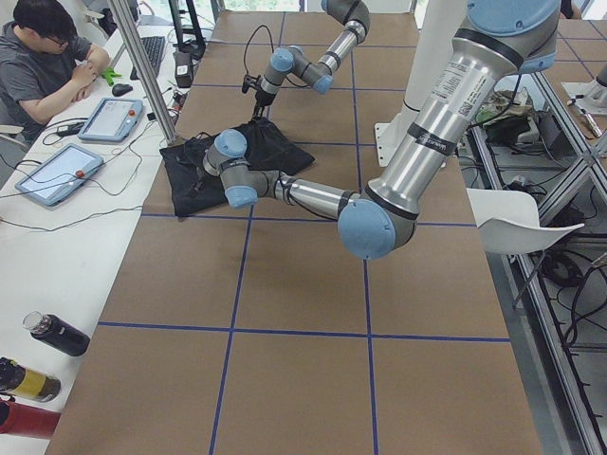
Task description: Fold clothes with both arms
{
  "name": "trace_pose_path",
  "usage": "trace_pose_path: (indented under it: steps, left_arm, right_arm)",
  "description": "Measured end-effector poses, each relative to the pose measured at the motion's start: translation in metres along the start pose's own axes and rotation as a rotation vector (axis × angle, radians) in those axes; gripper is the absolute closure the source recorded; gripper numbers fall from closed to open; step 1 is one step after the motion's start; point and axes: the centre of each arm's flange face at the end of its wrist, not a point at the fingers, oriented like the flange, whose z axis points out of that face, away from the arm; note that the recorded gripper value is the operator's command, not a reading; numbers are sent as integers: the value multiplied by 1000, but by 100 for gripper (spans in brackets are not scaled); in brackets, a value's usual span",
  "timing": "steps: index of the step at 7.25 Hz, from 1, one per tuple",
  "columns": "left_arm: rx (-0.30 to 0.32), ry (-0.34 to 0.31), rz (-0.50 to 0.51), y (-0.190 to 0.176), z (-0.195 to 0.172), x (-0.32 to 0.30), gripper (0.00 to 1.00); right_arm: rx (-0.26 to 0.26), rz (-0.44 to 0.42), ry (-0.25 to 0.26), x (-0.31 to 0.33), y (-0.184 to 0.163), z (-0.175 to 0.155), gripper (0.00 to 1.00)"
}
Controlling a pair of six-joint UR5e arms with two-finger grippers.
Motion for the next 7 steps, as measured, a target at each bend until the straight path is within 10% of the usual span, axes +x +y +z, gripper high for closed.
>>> trace_pose_path:
  steps: [5, 6, 7]
  left_arm:
    - [-1, 2, 1, 0, 1, 1, 0]
    - [-3, 1, 1, 1, 1, 2, 0]
    - [-4, 1, 0, 1, 1, 2, 0]
  right_arm:
    - [43, 98, 8, 81, 73, -40, 100]
    - [46, 109, 6, 78, 84, -44, 1]
    - [46, 110, 9, 79, 91, -45, 0]
